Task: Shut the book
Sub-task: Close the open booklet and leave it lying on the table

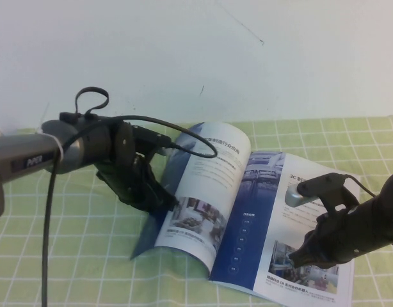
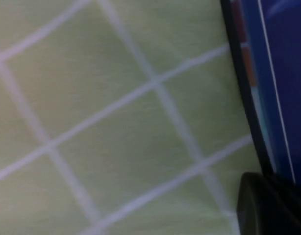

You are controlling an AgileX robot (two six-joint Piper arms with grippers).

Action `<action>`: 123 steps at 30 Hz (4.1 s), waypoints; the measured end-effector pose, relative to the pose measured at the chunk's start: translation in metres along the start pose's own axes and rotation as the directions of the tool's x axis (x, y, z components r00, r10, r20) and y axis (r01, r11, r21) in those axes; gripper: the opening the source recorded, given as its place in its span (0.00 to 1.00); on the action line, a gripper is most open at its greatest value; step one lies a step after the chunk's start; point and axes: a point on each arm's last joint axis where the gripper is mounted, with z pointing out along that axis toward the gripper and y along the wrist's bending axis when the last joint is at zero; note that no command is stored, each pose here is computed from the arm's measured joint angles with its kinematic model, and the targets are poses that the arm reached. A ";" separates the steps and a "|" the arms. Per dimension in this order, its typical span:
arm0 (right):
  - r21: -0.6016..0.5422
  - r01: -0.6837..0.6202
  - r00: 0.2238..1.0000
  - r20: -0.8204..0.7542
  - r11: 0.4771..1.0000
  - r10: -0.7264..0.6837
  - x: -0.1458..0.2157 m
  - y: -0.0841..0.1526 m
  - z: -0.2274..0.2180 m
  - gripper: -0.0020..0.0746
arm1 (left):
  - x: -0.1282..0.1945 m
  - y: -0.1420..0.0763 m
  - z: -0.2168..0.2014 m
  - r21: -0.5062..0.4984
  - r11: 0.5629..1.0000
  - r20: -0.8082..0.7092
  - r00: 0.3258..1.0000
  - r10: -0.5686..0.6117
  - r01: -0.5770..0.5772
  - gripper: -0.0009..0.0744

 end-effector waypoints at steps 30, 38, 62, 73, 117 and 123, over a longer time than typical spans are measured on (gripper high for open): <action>0.071 0.214 0.943 0.247 0.974 -0.225 0.009 0.023 -0.158 0.02 | 0.008 -0.061 -0.194 0.224 0.931 0.360 0.912 0.195 -0.287 0.01; 0.242 0.275 0.945 0.112 0.930 -0.309 0.054 0.026 -0.212 0.02 | 0.043 -0.026 -0.253 -0.139 0.982 0.271 0.948 0.164 -0.130 0.01; 0.334 0.165 0.818 0.479 0.928 -0.318 0.174 0.040 -0.214 0.02 | 0.199 -0.029 -0.291 -0.073 0.996 0.714 0.700 0.021 0.045 0.01; 0.307 0.168 0.845 0.445 0.937 -0.297 0.179 0.040 -0.207 0.02 | 0.208 -0.029 -0.283 -0.073 0.996 0.707 0.707 0.021 0.044 0.01; 0.286 0.158 0.847 0.454 0.945 -0.279 0.179 0.041 -0.206 0.02 | 0.340 -0.006 -0.148 -0.171 0.878 0.829 0.547 -0.117 0.447 0.01; 0.284 0.158 0.847 0.454 0.946 -0.278 0.179 0.041 -0.206 0.02 | 0.340 -0.006 -0.148 -0.174 0.878 0.821 0.558 -0.121 0.447 0.01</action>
